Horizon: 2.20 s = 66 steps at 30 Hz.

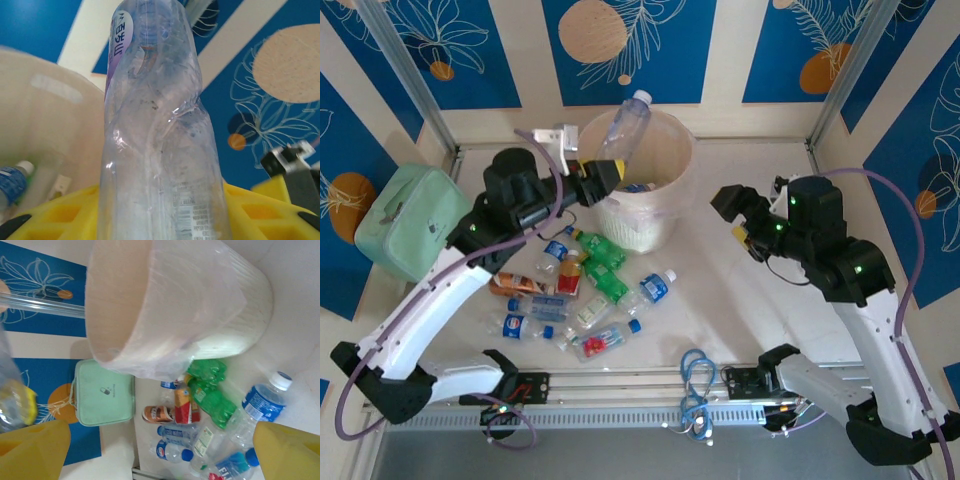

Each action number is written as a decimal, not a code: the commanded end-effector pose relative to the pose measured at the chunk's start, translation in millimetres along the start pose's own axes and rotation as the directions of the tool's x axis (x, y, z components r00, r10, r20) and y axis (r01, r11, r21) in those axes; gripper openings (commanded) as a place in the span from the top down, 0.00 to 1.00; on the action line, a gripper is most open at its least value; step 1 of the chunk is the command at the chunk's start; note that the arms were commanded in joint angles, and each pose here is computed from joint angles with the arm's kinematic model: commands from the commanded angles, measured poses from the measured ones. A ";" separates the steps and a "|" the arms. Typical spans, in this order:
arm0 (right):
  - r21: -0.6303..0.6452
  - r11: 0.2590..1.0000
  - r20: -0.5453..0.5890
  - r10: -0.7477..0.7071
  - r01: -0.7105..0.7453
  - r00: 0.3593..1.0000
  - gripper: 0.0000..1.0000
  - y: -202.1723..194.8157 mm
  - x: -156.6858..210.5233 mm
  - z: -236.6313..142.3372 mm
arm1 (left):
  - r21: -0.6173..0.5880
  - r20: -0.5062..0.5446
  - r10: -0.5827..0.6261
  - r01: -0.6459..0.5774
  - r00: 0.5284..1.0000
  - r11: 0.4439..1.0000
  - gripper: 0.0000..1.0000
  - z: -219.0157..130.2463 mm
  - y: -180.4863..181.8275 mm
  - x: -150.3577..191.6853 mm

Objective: Put the plastic bottles in the bin

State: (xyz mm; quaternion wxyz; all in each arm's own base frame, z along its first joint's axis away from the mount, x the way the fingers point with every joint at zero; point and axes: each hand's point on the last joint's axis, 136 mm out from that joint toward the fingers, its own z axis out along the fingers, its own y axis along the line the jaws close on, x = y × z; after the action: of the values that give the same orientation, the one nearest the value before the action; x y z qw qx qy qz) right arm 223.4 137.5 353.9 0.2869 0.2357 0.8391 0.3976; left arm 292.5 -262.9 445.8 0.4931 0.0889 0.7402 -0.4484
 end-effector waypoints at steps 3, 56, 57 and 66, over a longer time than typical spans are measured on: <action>0.080 0.997 -0.036 0.018 -0.015 0.999 0.07 -31.6 12.9 9.4 | -0.151 -0.101 0.029 -0.044 0.994 0.988 0.52 27.9 38.8 -0.9; 0.566 0.813 -0.232 0.314 -0.135 0.921 0.11 -169.3 130.4 189.3 | -0.252 -0.106 -0.037 0.009 0.994 0.968 0.16 -73.1 75.6 70.4; 0.572 0.809 -0.234 0.322 -0.138 0.918 0.11 -170.9 132.5 192.2 | -0.250 -0.105 -0.040 0.013 0.994 0.968 0.17 -72.5 75.6 70.9; 0.546 0.824 -0.266 0.343 -0.153 0.901 0.10 -167.3 143.7 220.5 | -0.243 -0.119 -0.055 0.025 0.991 0.970 0.17 -68.2 78.4 77.7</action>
State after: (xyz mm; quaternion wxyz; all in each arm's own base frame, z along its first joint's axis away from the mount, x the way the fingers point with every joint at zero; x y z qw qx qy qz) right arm 232.9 233.4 58.1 0.0089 0.3389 0.9180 0.2057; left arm 254.1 -187.5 343.1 0.4441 0.0426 0.8265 -0.3432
